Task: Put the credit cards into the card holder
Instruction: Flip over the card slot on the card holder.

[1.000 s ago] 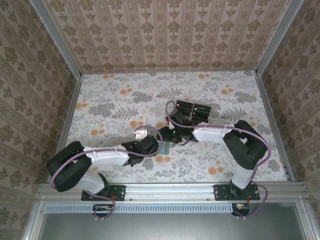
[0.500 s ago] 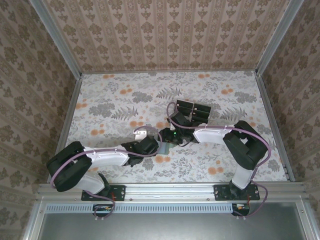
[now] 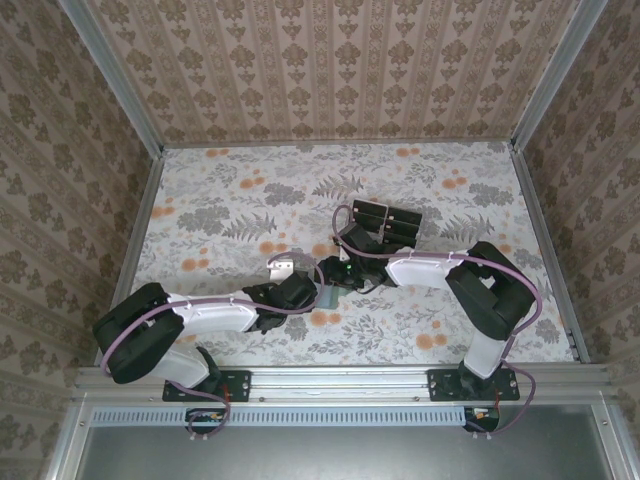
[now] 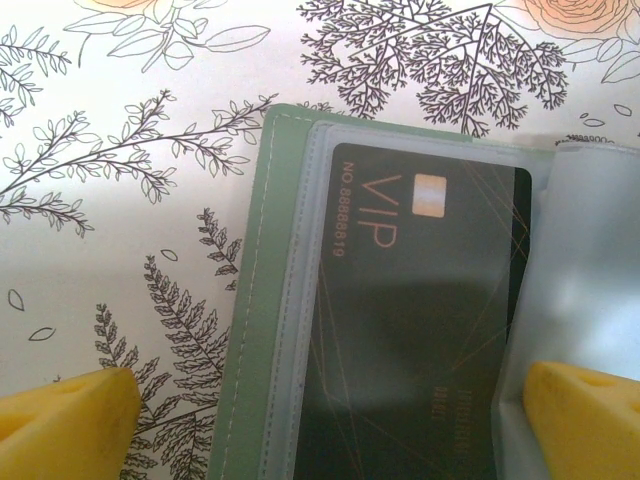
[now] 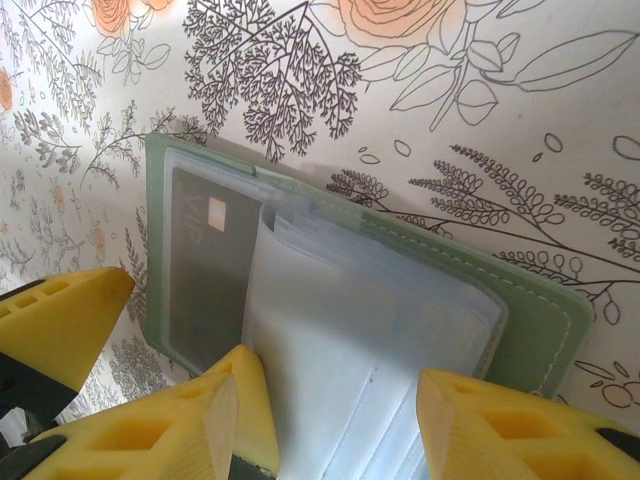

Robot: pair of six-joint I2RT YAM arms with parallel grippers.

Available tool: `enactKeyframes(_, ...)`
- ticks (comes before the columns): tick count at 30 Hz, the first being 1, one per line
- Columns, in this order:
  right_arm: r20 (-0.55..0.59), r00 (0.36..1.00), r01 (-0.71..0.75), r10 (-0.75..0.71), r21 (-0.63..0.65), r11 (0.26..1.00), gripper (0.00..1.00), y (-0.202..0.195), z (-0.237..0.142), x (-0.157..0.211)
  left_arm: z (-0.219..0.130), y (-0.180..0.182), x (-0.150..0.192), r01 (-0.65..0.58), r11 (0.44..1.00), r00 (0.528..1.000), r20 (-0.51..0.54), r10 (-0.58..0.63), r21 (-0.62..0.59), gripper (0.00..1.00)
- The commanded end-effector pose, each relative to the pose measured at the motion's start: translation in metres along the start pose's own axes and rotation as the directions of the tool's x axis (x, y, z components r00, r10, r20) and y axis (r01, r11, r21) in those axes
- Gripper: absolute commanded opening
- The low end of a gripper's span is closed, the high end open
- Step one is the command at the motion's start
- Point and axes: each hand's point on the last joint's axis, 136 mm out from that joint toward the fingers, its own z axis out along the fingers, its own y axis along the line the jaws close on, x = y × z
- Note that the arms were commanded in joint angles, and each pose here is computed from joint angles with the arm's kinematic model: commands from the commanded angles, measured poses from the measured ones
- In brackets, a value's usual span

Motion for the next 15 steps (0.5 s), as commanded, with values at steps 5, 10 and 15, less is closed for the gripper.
enactKeyframes(5,0.033,0.999,0.015,-0.014,-0.038,0.999,0.51,0.020,-0.007,-0.007,0.004,0.012,0.013,-0.019,0.999,1.000,-0.024,0.018,-0.045,1.00)
enactKeyframes(10,0.014,1.000,0.009,-0.008,-0.031,0.999,0.51,0.016,0.003,-0.004,0.004,0.013,0.013,-0.019,0.999,1.000,-0.023,0.018,-0.045,1.00)
enactKeyframes(15,-0.004,1.000,-0.002,0.002,-0.020,1.000,0.51,0.009,0.012,0.000,0.004,0.012,0.013,-0.017,0.999,1.000,-0.023,0.016,-0.044,1.00)
